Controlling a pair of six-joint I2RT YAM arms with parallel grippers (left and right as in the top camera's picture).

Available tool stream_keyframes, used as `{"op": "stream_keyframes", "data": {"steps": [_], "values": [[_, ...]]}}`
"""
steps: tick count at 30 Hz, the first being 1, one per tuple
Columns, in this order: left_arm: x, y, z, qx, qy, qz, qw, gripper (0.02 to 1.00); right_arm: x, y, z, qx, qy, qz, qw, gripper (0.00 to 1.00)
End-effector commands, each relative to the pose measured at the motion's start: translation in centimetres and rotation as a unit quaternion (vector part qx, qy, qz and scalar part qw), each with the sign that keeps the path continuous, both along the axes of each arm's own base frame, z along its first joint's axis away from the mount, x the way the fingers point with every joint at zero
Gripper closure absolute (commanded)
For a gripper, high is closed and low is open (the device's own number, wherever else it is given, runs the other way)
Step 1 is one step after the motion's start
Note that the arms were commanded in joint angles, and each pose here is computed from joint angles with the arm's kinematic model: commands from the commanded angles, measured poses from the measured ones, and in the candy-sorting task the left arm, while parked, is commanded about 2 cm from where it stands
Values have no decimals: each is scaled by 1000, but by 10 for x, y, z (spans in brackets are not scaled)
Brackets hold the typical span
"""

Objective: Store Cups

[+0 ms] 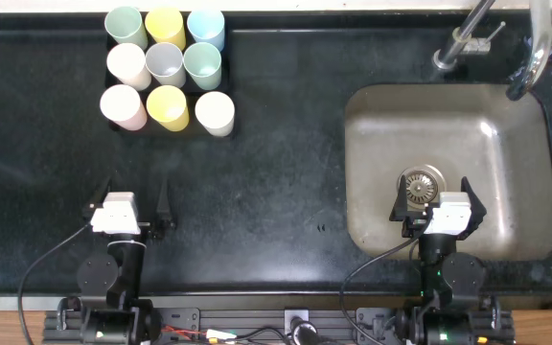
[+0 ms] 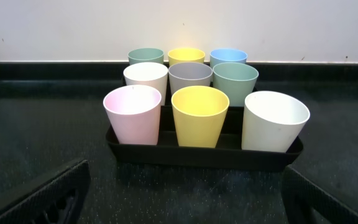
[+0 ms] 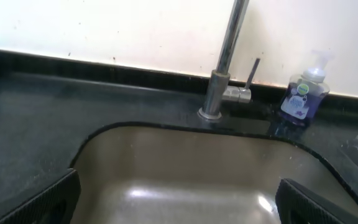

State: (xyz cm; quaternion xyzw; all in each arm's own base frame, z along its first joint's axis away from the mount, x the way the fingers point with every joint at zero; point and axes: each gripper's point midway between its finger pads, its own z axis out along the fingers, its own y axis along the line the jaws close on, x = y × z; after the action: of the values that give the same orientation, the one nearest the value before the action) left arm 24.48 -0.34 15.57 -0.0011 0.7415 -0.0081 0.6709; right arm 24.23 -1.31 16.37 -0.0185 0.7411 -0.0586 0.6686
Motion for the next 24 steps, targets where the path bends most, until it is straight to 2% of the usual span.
{"op": "stream_keyframes", "data": {"steps": [1, 7, 24], "values": [[0, 0, 0, 9, -3, -3, 1000, 18, 0, 1, 4, 24, -11, 0, 1000, 5], [0, 0, 0, 9, -3, -3, 1000, 18, 0, 1, 4, 59, -13, -2, 998, 7], [0, 0, 0, 9, -3, -3, 1000, 20, 0, 4, 4, 60, -12, 5, 998, 7]]}}
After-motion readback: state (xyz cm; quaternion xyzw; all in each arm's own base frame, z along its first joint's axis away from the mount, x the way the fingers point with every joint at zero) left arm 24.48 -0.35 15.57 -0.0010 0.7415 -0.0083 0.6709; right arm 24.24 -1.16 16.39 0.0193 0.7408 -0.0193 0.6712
